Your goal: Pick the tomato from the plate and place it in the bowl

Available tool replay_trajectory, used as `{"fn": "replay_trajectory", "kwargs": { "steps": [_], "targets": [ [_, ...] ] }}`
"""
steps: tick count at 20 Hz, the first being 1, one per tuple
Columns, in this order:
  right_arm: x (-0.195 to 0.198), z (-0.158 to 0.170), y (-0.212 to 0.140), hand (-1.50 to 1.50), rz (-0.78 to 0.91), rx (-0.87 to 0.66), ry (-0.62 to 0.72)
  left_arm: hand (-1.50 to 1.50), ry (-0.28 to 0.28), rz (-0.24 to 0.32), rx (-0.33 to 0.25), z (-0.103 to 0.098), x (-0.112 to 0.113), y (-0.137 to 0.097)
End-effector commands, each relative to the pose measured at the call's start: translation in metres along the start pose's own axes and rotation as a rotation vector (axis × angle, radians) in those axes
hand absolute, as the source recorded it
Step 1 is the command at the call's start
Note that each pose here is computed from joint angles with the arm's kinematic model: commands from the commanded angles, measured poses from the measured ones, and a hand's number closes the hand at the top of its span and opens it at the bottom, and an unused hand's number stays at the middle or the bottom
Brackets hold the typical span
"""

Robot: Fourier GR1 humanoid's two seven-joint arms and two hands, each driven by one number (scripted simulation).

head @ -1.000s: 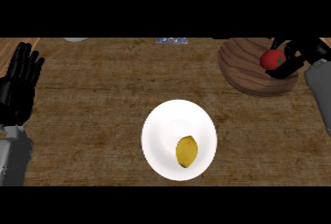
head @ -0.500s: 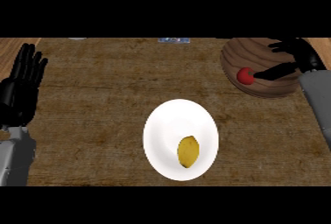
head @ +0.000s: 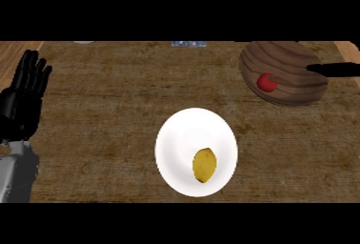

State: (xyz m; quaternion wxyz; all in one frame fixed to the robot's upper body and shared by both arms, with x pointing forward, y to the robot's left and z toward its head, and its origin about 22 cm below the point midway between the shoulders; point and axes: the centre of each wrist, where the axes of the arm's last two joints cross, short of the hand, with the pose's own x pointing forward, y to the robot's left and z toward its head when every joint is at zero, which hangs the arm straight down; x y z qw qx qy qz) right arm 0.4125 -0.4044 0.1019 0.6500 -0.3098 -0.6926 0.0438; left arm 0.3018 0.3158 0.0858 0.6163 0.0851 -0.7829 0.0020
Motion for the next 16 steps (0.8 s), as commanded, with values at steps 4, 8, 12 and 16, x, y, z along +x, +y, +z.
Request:
{"fn": "replay_trajectory", "kwargs": {
  "steps": [4,8,12,16],
  "targets": [
    [-0.035,0.017,-0.088,-1.50,-0.104,-0.127,0.046,0.00,-0.014,-0.015,-0.003,0.002,0.000,-0.004],
    [-0.057,0.035,-0.121,-1.50,-0.167,-0.172,0.024,0.00,-0.010,0.019,-0.005,0.001,0.003,0.004],
    [-0.065,0.048,-0.154,-1.50,-0.182,-0.162,-0.001,0.00,-0.015,0.013,0.019,-0.010,0.008,0.000],
    [-0.069,0.060,-0.183,-1.50,-0.203,-0.164,0.006,0.00,-0.015,0.002,0.005,0.004,-0.004,-0.004]
  ]
}}
